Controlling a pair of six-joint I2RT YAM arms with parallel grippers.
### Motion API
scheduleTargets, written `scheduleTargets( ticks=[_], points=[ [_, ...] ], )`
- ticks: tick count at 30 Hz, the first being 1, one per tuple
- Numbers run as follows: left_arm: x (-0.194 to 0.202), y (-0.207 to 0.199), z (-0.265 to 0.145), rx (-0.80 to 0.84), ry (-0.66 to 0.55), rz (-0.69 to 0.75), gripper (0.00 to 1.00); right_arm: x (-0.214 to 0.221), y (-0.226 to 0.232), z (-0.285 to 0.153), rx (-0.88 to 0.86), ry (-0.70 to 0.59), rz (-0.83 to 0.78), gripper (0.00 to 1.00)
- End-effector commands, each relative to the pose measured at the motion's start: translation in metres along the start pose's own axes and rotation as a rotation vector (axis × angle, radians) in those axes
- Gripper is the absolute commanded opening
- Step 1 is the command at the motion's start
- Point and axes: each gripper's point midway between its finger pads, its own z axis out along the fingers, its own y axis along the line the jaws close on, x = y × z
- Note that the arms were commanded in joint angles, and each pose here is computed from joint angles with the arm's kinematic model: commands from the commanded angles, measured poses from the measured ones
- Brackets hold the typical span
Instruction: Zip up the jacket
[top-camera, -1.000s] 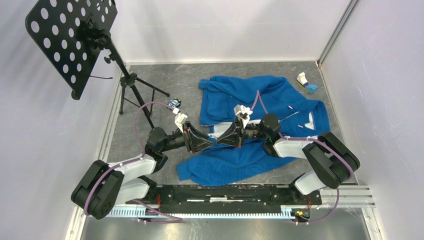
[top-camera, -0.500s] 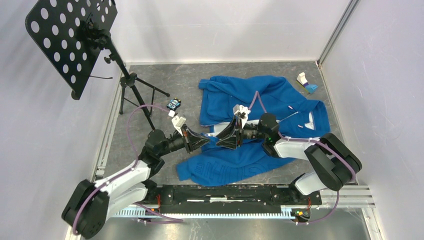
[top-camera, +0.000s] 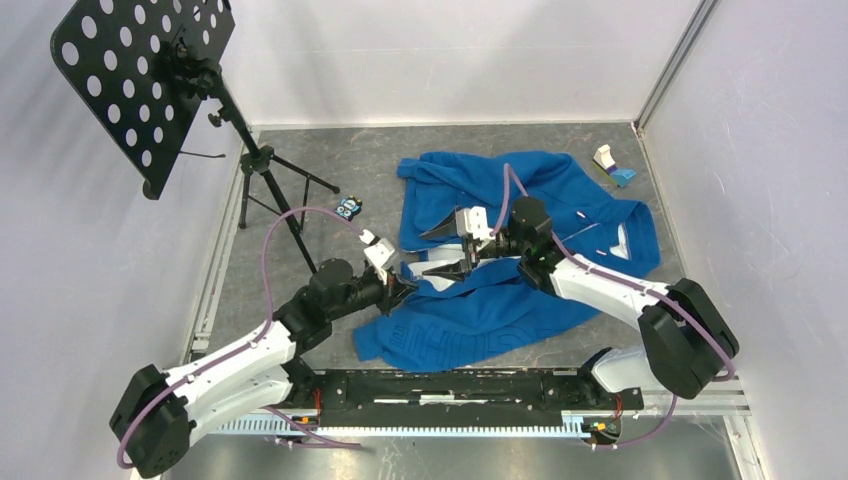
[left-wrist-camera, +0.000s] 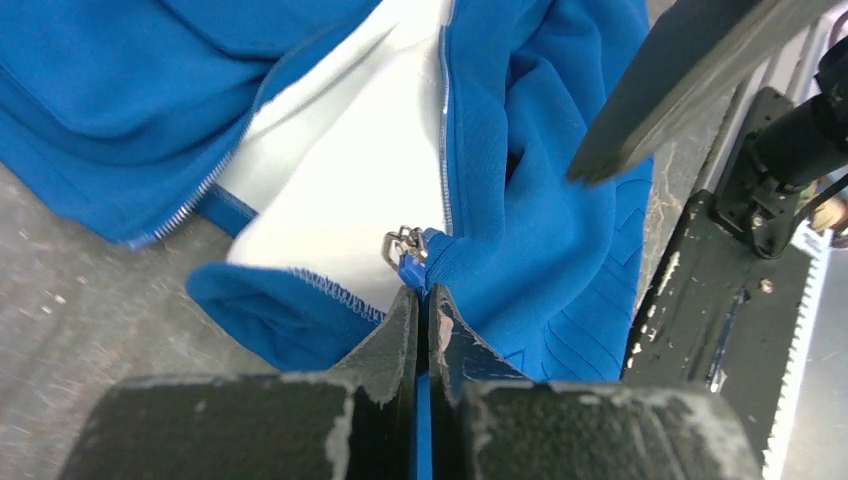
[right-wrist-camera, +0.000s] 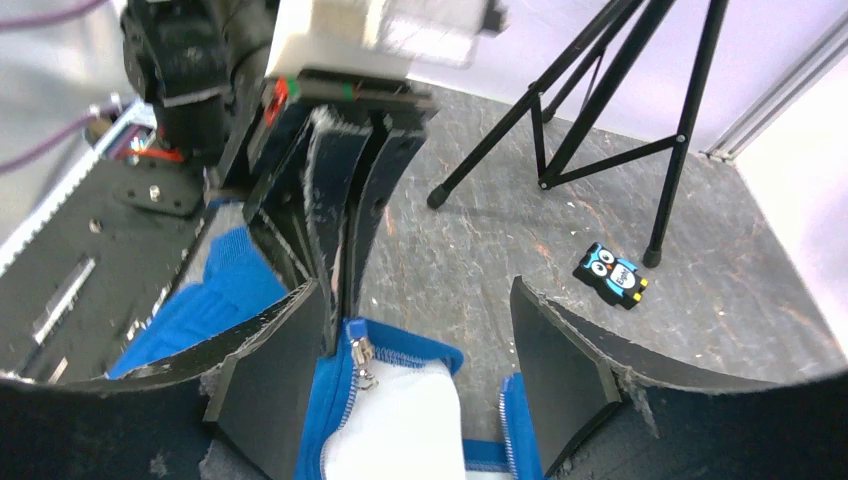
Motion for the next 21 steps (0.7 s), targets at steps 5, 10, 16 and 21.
scheduleTargets(
  ticks=[5, 10, 16, 21],
  points=[
    [-0.05, 0.001, -0.004, -0.024, 0.042, 0.352, 0.02, 0.005, 0.015, -0.009, -0.057, 0.026, -0.27, 0.75],
    [-0.049, -0.006, -0.014, 0.056, 0.177, 0.589, 0.02, 0.008, 0.022, -0.011, -0.06, 0.039, -0.288, 0.75],
    [-0.041, -0.003, -0.018, 0.138, 0.308, 0.766, 0.02, 0.008, 0.022, -0.005, -0.045, 0.037, -0.299, 0.76],
    [-0.046, -0.004, -0.018, 0.154, 0.296, 0.861, 0.02, 0.008, 0.02, 0.0, -0.051, 0.037, -0.298, 0.77]
  ],
)
